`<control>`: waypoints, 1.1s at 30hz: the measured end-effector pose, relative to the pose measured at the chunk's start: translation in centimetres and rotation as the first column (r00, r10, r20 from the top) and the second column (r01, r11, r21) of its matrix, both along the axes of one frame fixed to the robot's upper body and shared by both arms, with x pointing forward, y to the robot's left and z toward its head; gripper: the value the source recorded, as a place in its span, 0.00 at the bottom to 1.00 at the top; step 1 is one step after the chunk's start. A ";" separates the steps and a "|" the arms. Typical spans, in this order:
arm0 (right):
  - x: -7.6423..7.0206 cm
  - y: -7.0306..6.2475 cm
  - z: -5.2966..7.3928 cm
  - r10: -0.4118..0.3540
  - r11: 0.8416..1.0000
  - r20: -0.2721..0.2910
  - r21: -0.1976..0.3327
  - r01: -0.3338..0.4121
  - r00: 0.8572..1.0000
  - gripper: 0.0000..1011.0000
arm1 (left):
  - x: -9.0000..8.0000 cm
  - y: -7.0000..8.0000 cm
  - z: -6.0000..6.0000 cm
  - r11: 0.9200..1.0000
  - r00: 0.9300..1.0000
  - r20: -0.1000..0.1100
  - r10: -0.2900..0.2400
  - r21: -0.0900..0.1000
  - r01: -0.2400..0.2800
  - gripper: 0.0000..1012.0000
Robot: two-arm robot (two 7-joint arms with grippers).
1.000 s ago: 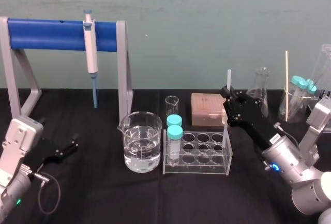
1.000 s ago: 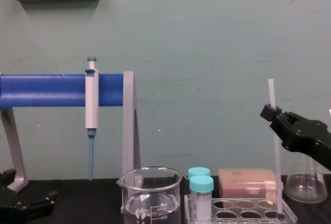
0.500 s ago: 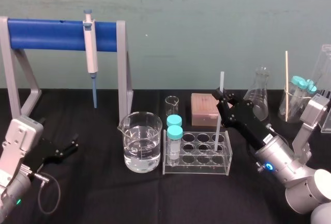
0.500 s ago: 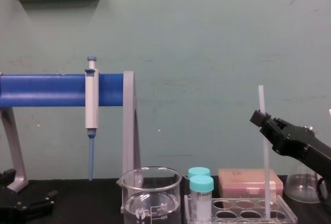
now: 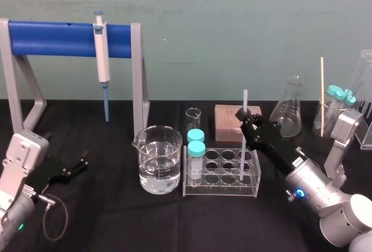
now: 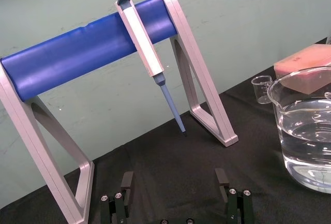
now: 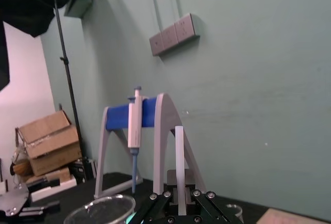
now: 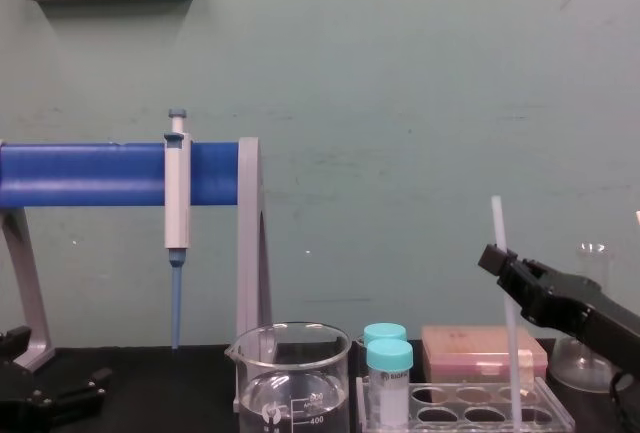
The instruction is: Pick up the stirring rod with one hand, then place it down.
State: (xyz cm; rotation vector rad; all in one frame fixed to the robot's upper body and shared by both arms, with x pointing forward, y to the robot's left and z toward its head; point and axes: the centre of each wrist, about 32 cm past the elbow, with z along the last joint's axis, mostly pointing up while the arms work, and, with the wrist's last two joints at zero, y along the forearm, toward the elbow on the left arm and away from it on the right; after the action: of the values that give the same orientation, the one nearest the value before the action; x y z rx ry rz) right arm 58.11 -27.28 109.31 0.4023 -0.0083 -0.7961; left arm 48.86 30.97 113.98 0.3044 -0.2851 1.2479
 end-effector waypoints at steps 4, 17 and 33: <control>-0.2 -0.1 0.0 -0.011 0.999 -0.017 -0.032 0.010 1.000 0.07 | 0.0 0.0 0.0 1.000 1.000 0.000 0.000 0.000 0.000 0.99; -0.6 -0.4 0.5 -0.033 0.990 0.011 -0.138 0.035 0.999 0.07 | 0.0 0.0 0.0 1.000 1.000 0.000 0.000 0.000 0.000 0.99; -0.6 -0.4 0.5 -0.035 0.990 0.012 -0.140 0.036 0.999 0.07 | 0.0 0.0 0.0 1.000 1.000 0.000 0.000 0.000 0.000 0.99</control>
State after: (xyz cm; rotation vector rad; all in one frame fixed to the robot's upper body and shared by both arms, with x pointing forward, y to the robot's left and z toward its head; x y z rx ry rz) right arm 57.53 -27.64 109.79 0.2738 -0.0799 -0.8234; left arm 48.86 30.97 113.98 0.3045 -0.2851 1.2480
